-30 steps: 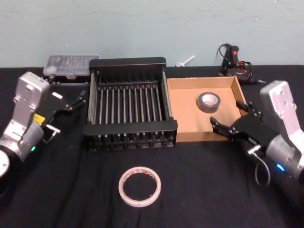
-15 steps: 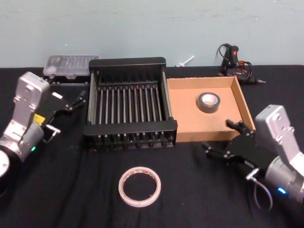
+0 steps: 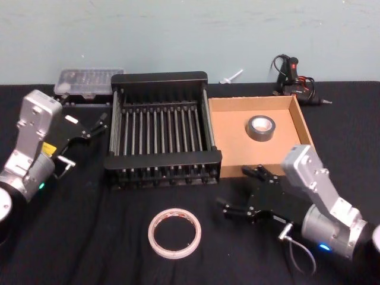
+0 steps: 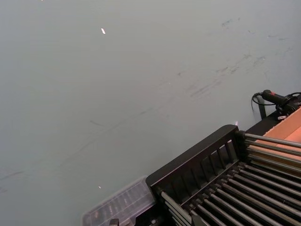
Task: Pick up the white tape and place it into the black box , Pick up the silver tape and place it into the brown box.
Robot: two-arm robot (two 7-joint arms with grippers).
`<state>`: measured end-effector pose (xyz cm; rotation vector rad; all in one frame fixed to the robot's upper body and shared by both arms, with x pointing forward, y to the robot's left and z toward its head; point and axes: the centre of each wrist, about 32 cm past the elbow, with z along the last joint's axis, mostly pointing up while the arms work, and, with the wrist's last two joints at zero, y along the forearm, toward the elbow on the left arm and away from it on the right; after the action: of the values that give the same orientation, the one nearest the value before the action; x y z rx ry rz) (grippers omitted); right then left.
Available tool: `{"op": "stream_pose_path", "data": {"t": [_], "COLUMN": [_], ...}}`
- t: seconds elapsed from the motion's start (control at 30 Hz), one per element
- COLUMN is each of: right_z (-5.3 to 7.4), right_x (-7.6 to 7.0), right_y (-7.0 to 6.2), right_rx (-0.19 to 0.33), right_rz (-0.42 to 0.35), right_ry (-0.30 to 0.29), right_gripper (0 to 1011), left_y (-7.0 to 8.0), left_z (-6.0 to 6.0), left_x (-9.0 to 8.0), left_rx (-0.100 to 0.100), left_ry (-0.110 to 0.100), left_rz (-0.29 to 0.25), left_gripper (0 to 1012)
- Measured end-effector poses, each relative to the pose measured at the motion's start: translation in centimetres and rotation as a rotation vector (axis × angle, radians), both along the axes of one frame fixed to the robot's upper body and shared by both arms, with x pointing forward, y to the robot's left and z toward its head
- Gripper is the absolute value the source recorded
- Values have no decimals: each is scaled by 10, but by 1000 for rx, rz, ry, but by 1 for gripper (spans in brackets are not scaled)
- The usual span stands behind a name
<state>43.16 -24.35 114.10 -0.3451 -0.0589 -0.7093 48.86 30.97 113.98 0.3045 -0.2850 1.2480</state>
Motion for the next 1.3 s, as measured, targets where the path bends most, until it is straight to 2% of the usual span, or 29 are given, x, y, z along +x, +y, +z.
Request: {"op": "stream_pose_path", "data": {"t": [0.43, 0.97, 1.3], "right_z": [-1, -9, -15], "right_x": [11, 25, 30], "right_y": [24, 52, 58], "right_rx": [-2, -37, -48], "right_rz": [122, 174, 178], "right_ry": [47, 81, 105], "right_gripper": [1002, 1002, 1002], "left_y": [0, 0, 0], "left_z": [0, 0, 0], "left_x": [0, 0, 0], "left_rx": [0, 0, 0], "left_ry": [0, 0, 0], "left_rz": [0, 0, 0], "left_gripper": [1001, 1001, 1001]}}
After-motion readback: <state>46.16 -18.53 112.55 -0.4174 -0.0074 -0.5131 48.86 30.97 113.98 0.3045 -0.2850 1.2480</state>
